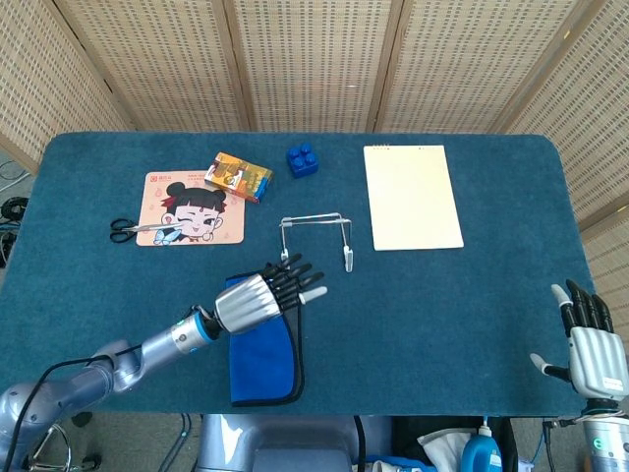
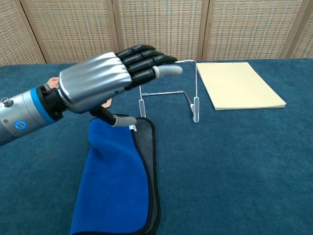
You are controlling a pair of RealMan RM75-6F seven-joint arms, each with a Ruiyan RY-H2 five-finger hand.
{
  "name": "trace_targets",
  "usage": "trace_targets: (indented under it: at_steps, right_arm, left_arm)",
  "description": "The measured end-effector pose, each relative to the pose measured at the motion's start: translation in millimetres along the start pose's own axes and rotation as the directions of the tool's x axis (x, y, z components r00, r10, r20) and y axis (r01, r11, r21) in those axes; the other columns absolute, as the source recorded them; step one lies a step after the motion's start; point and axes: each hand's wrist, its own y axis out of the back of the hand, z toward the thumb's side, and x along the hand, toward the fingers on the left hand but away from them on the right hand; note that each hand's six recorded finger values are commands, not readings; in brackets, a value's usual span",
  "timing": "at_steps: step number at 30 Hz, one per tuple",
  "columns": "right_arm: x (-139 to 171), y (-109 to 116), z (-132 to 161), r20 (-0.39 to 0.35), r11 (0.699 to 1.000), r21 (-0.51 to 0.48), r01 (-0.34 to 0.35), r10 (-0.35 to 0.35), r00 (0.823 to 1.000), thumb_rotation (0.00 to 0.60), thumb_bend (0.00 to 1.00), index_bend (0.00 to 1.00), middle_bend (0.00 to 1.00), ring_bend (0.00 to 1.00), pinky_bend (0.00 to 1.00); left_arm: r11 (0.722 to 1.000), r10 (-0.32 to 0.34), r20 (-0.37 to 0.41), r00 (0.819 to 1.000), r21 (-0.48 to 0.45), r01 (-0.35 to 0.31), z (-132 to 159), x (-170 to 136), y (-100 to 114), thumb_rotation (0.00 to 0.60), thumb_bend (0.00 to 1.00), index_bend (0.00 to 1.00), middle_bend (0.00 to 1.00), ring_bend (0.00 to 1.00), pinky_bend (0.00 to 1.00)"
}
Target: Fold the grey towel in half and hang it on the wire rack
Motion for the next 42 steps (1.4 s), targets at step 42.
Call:
trace_targets:
  at_steps: [42]
  right_arm:
    - [0, -8, 4, 0.002, 0.999, 0.026, -0.026, 0.026, 1.000, 0.600, 0.00, 0.00, 0.00, 0.00, 0.00]
  left_arm:
    - [0.779, -0.592, -0.424, 0.685, -0.521, 0.350, -89, -64, -60, 0.576, 0.32, 0.44, 0.00, 0.00, 0.00]
